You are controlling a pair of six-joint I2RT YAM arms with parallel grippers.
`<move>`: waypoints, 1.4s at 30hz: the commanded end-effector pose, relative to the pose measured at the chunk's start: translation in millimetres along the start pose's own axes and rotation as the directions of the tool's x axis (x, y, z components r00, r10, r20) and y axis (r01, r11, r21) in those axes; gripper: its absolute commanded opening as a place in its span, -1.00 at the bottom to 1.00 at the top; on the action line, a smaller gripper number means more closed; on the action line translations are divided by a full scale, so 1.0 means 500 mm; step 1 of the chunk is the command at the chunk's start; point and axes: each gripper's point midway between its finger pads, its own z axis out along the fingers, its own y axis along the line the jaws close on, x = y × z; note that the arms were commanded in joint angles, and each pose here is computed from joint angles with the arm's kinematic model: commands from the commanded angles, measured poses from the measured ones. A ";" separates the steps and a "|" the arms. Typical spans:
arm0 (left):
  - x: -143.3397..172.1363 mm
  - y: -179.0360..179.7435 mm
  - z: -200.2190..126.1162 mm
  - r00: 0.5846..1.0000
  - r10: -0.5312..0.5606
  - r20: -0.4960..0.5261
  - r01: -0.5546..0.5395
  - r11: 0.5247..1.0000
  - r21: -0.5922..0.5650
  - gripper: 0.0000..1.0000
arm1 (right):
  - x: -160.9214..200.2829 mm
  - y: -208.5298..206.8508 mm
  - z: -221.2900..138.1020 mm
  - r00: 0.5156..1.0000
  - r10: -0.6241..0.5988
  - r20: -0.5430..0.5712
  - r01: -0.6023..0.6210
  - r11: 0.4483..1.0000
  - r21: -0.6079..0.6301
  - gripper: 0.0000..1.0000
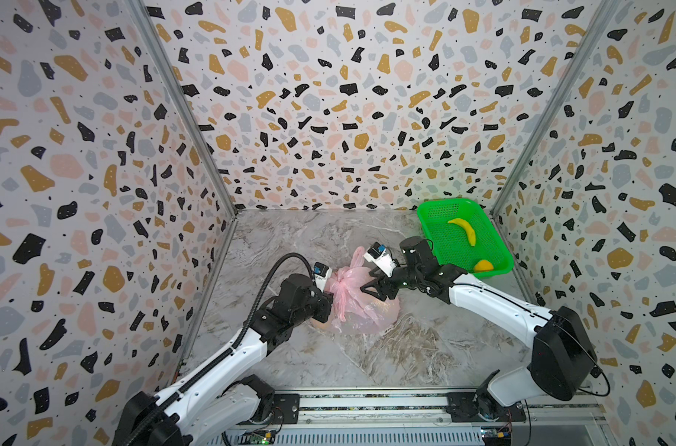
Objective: Untie the knot of the plastic bag and take out the fruit
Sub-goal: Untie the plastic bag at the center of the table.
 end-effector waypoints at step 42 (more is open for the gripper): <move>-0.017 0.086 -0.059 0.970 -0.175 0.170 0.211 0.950 -0.229 -1.00 | 0.131 -0.107 -0.166 0.951 0.279 0.135 -0.309 0.886 0.347 -1.00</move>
